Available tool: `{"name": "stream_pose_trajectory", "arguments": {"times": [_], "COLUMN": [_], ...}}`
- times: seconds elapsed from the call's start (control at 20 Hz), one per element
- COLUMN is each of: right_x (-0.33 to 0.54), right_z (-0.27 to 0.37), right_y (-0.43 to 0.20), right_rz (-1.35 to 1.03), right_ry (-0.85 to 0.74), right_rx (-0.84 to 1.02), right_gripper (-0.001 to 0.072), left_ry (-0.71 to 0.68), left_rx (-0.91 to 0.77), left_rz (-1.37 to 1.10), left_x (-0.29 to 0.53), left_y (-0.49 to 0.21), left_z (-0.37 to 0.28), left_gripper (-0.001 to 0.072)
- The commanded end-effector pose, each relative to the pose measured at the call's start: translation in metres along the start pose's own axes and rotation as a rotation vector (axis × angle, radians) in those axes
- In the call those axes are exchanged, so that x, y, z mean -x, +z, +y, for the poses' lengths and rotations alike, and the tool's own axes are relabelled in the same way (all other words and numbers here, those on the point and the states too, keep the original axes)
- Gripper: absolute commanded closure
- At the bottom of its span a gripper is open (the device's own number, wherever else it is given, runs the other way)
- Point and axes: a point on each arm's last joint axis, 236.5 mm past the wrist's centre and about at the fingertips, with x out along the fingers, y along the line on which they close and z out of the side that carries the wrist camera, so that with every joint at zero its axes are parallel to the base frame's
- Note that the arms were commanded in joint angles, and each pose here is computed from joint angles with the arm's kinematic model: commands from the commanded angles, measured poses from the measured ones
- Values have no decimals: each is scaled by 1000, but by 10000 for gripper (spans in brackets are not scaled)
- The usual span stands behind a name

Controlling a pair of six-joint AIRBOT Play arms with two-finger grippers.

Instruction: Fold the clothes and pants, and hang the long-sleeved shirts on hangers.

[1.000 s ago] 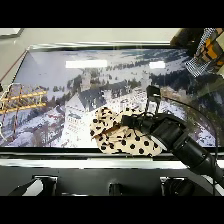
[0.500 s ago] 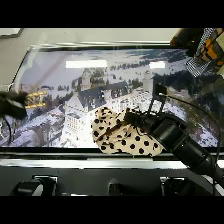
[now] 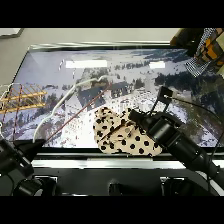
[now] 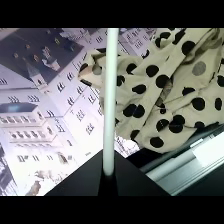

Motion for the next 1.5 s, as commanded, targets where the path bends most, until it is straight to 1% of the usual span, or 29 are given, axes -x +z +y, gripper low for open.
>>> {"name": "stream_pose_trajectory", "arguments": {"times": [0.0, 0.2, 0.3, 0.5, 0.65, 0.8, 1.05, 1.3, 1.45], "right_x": [-8, -21, -24, -29, -35, -41, -48, -43, -38], "right_z": [-7, -17, -22, -22, -15, -17, -18, -17, -16], "right_y": [8, 19, 29, 38, 36, 32, 29, 40, 48], "right_rz": [-44, -47, -58, -65, -56, -45, -39, -65, -69], "right_ry": [-47, -76, -75, -52, -34, -53, -66, -66, -63], "right_rx": [-90, -144, -180, -213, -213, -206, -198, -201, -223], "right_gripper": [689, 689, 689, 689, 689, 689, 689, 689, 689], "left_ry": [-69, -210, -266, -277, -322, -326, -325, -345, -294], "left_rx": [33, 49, 14, -10, -6, -13, -26, -23, -36], "left_rz": [64, 118, 166, 142, 147, 181, 147, 147, 152], "left_x": [6, 11, 16, 22, 25, 28, 36, 38, 34], "left_y": [-22, -33, -45, -39, -40, -48, -38, -37, -39], "left_z": [-17, -51, -63, -67, -77, -78, -80, -84, -72], "left_gripper": [689, 689, 690, 690, 690, 690, 690, 690, 690]}}
